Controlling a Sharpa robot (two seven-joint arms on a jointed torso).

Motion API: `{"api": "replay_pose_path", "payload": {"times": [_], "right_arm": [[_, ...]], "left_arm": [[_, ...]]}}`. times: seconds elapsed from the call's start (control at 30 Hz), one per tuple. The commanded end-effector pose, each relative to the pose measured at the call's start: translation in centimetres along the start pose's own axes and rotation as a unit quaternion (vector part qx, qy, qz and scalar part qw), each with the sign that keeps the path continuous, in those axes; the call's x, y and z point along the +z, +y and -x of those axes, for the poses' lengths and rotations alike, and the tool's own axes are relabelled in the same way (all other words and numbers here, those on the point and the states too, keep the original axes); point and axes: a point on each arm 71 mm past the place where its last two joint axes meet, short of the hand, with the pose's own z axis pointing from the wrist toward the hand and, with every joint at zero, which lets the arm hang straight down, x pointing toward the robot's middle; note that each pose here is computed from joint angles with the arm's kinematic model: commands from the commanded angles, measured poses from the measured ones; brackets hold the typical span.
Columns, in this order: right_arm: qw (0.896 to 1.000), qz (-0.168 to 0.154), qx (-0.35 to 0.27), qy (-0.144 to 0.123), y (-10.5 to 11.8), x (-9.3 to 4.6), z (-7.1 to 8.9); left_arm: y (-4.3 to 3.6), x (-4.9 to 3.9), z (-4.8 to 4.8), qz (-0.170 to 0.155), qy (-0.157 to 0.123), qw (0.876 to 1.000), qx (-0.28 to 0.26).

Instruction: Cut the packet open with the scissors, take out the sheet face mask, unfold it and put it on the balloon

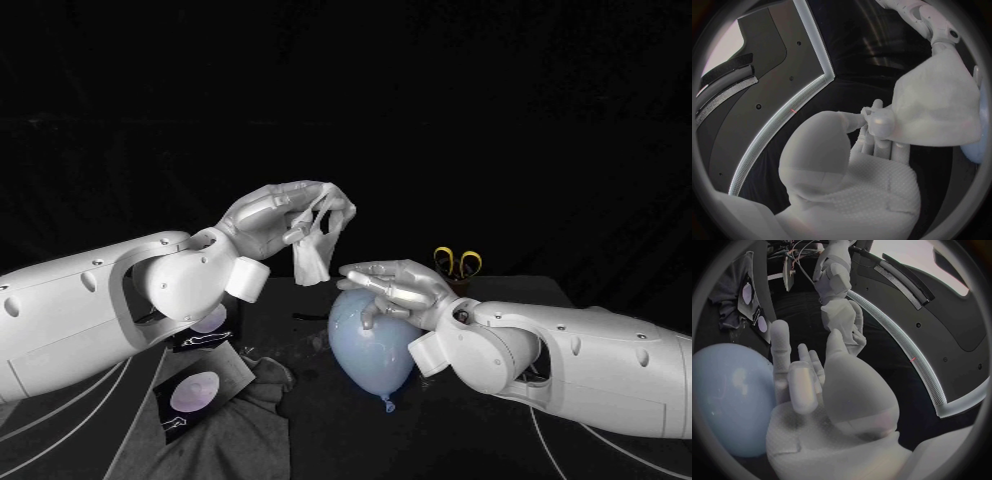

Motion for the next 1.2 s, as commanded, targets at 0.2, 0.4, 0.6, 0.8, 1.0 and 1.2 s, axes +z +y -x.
{"api": "replay_pose_path", "payload": {"times": [0.2,0.4,0.6,0.8,1.0,1.2], "right_arm": [[0.999,0.011,0.027,0.026,0.2,0.5,-1.0],[0.999,0.013,0.034,0.04,0.4,0.8,-1.5],[0.998,0.012,0.033,0.057,0.4,0.8,-1.7],[0.997,0.012,0.035,0.062,0.4,1.0,-1.5],[0.997,0.014,0.039,0.07,0.6,1.1,-1.8],[0.996,0.018,0.04,0.078,0.7,1.2,-2.1]], "left_arm": [[-0.11,-0.15,-0.61,-0.005,0.01,1.0,-0.005],[0.07,-0.28,-0.97,-0.002,0.018,1.0,-0.005],[0.19,-0.35,-1.15,0.0,0.025,1.0,0.006],[0.29,-0.4,-1.24,0.001,0.028,1.0,0.009],[0.39,-0.44,-1.37,0.002,0.03,1.0,0.009],[0.73,-0.4,-1.56,0.005,0.033,0.999,0.006]]}}
